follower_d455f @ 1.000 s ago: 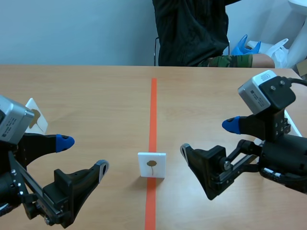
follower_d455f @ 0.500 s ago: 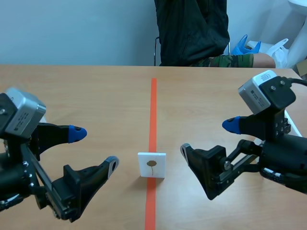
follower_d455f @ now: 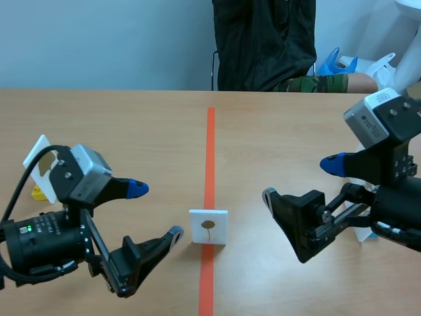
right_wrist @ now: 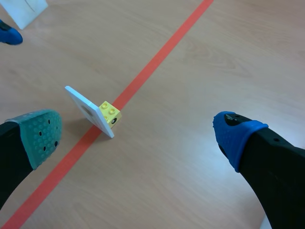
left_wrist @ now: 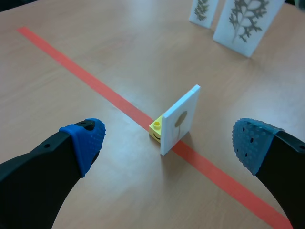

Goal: Sort the leaf by its shape. The table is split by an orange tape line. A compound leaf with several leaflets goes to the left side, a simple leaf with one blade goes to the right side. Return to the home posture when a red brick is placed on the table.

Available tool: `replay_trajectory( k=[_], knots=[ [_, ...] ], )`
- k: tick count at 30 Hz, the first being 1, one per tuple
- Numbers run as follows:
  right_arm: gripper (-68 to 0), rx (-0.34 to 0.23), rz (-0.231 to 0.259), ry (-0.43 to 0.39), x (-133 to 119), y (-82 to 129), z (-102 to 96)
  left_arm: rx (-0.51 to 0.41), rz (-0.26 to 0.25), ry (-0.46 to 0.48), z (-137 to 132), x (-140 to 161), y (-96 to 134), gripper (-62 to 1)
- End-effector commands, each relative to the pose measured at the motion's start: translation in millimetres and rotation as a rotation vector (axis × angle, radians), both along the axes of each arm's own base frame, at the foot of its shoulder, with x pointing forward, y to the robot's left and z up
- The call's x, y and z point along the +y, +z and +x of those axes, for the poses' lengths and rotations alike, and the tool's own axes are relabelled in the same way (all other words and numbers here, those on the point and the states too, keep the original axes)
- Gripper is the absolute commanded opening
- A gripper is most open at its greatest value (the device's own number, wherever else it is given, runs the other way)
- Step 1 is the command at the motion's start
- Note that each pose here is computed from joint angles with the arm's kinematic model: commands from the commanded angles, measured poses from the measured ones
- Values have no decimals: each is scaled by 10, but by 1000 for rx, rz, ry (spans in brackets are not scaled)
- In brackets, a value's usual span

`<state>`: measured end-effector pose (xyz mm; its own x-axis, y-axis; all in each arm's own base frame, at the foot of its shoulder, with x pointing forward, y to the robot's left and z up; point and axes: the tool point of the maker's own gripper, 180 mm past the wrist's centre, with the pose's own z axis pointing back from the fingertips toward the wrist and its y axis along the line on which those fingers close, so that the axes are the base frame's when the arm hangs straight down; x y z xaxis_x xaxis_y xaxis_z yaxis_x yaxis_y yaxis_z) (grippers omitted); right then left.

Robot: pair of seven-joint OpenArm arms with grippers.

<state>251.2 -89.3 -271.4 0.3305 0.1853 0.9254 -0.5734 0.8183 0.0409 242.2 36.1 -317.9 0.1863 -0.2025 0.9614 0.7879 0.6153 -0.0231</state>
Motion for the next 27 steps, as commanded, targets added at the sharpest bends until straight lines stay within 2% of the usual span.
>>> replay_trajectory(
  k=[1,4,12,17,22,27],
  knots=[
    [4,-32,14,-9,-27,90,53,-23,-18,-11,45,-43,32,-41],
    [4,-37,12,-18,-59,103,66,-22,-5,-33,61,-84,-87,-41],
    [4,-41,6,-27,-97,113,80,-23,-28,-29,213,-219,-251,-41],
    [4,-42,6,-27,-99,114,81,-59,-44,-79,245,-399,-271,-41],
    [4,-41,5,-27,-99,113,81,-82,-22,-106,331,-525,-321,-41],
    [4,-42,7,-28,-99,116,83,-92,3,-88,440,-564,-398,-41]
  ],
)
